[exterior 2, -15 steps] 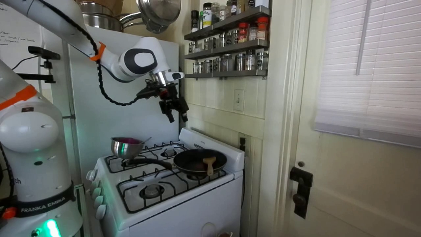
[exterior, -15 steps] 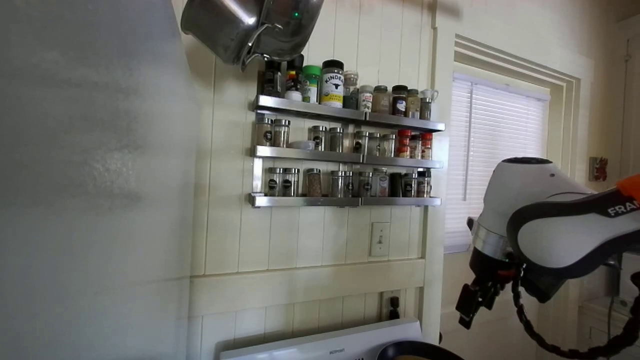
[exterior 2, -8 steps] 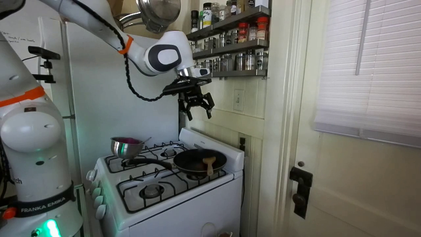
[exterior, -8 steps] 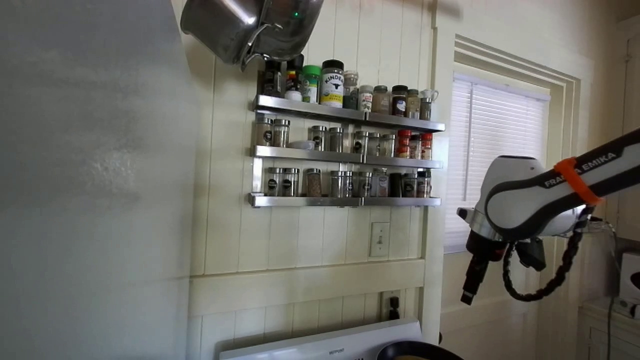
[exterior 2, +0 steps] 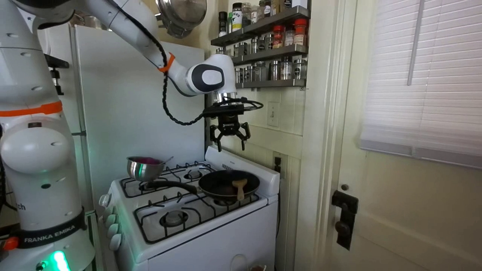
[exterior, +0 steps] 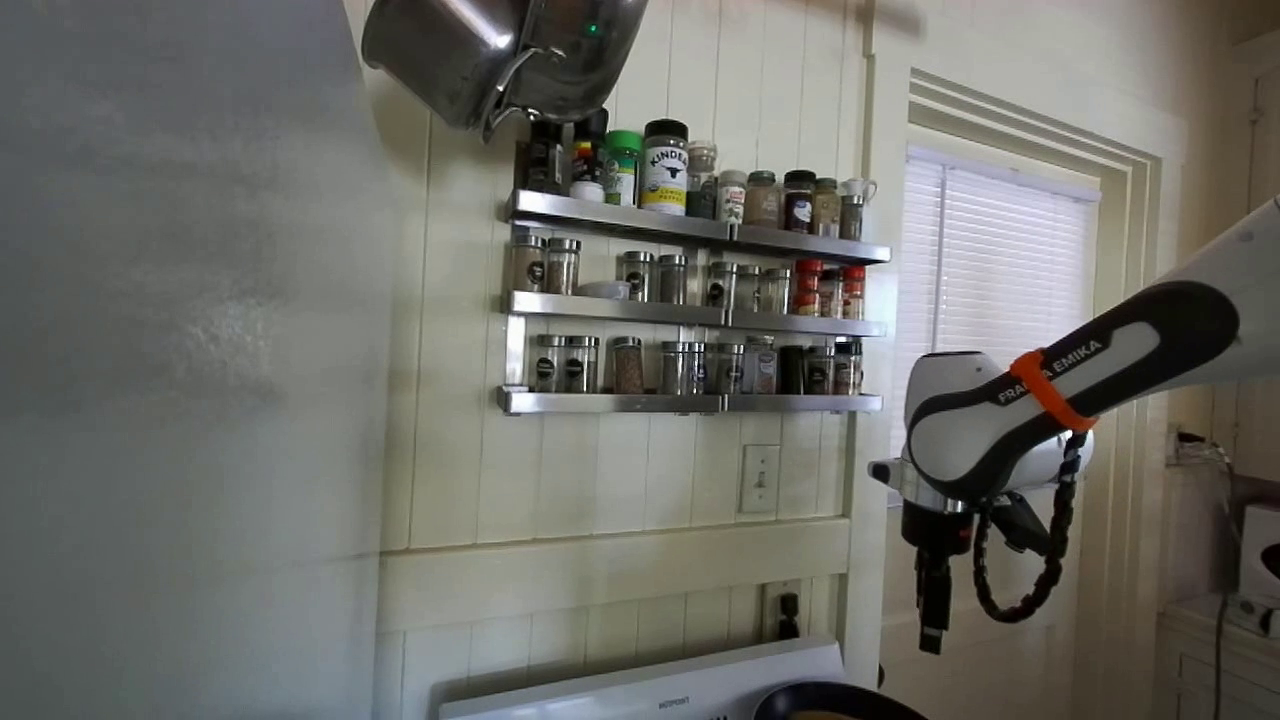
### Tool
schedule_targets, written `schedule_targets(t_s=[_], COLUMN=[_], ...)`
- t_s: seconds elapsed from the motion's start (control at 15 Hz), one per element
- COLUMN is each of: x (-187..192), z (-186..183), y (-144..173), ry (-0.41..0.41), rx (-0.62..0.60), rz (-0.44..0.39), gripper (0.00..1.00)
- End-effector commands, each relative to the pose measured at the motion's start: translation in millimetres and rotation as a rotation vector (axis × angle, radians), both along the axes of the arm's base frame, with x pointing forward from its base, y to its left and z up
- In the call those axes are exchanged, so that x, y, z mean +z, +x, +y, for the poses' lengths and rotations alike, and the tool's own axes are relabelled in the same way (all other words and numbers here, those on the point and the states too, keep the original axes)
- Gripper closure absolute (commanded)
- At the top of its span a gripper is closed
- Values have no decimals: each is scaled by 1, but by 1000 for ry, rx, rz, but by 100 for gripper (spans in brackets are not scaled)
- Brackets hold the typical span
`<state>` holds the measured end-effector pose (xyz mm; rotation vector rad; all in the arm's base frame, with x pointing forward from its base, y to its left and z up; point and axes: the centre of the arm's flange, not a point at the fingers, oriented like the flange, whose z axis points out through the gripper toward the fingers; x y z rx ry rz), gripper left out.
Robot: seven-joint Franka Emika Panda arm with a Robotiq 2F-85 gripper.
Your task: Move the silver bowl forward, then use the wooden spoon to stir in the pan
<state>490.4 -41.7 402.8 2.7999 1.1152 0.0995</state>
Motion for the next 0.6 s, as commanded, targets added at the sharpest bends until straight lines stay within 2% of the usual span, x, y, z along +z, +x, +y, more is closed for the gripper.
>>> schedule_targets(t_s=[0.0,0.07,0.2,0.27,0.4,0.53], x=[-2,-8,-4,-3,-18,-39], z=[-22,-9,-21,-25,-26,-24], y=[6,2,4,3,2,2], ry=[-6,-7,-7,-33,-30,-60], rx=[-67,-23,-49,-58,-20,36], rz=[8,14,6,12,60,79], gripper=[0,0,0,0,0,0])
